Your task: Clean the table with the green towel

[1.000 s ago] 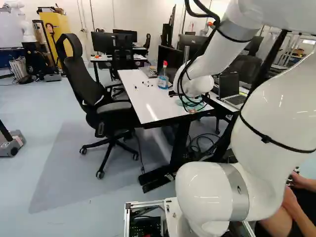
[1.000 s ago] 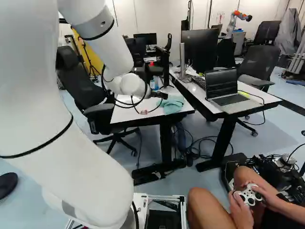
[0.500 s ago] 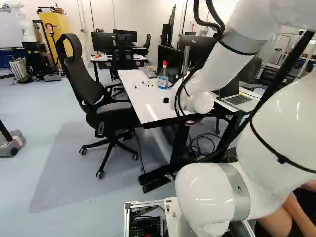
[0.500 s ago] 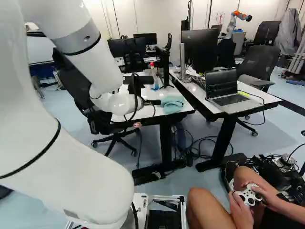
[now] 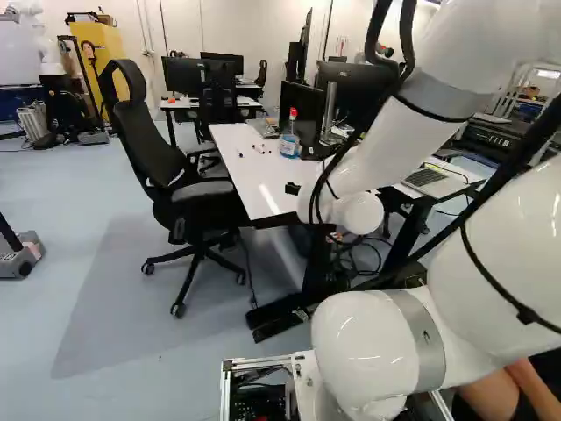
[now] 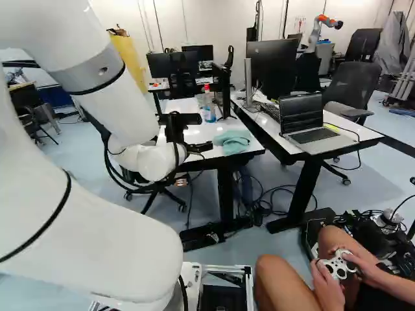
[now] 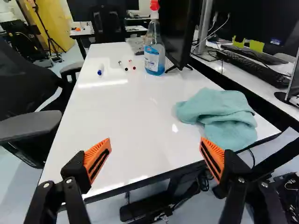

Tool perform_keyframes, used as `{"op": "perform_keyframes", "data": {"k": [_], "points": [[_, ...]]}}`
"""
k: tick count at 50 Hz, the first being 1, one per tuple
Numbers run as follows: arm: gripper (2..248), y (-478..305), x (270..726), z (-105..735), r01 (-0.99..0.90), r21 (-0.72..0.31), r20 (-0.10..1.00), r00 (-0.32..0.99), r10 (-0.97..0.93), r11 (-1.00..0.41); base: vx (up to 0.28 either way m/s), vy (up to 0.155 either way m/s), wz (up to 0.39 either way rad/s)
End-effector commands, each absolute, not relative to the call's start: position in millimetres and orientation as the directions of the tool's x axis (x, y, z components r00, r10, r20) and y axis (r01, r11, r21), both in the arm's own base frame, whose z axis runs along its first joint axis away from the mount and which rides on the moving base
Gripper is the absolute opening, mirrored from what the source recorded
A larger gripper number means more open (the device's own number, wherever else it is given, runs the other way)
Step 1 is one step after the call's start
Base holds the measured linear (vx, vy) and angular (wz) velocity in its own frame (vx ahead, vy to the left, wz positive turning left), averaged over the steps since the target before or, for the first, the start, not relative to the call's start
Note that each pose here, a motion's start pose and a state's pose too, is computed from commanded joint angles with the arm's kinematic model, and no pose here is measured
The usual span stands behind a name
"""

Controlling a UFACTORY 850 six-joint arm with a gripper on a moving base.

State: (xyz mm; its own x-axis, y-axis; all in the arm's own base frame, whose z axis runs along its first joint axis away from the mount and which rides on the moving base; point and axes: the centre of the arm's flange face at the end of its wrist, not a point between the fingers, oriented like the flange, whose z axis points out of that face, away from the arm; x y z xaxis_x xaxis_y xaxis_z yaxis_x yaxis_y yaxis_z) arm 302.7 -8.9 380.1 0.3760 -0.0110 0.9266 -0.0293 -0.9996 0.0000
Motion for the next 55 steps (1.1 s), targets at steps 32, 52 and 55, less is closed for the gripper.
{"op": "perform_keyframes", "data": {"k": [32, 52, 55], "points": [[247, -0.5, 272.3, 366.5, -0.002, 0.0, 0.944, 0.329, -0.001, -1.0, 0.0, 0.0, 0.0], [247, 0.0, 270.3, 365.6, 0.0, 0.0, 0.946, 0.326, 0.0, -1.0, 0.0, 0.0, 0.0], [247, 0.0, 270.3, 365.6, 0.0, 0.0, 0.946, 0.326, 0.0, -1.0, 0.0, 0.0, 0.0]]}}
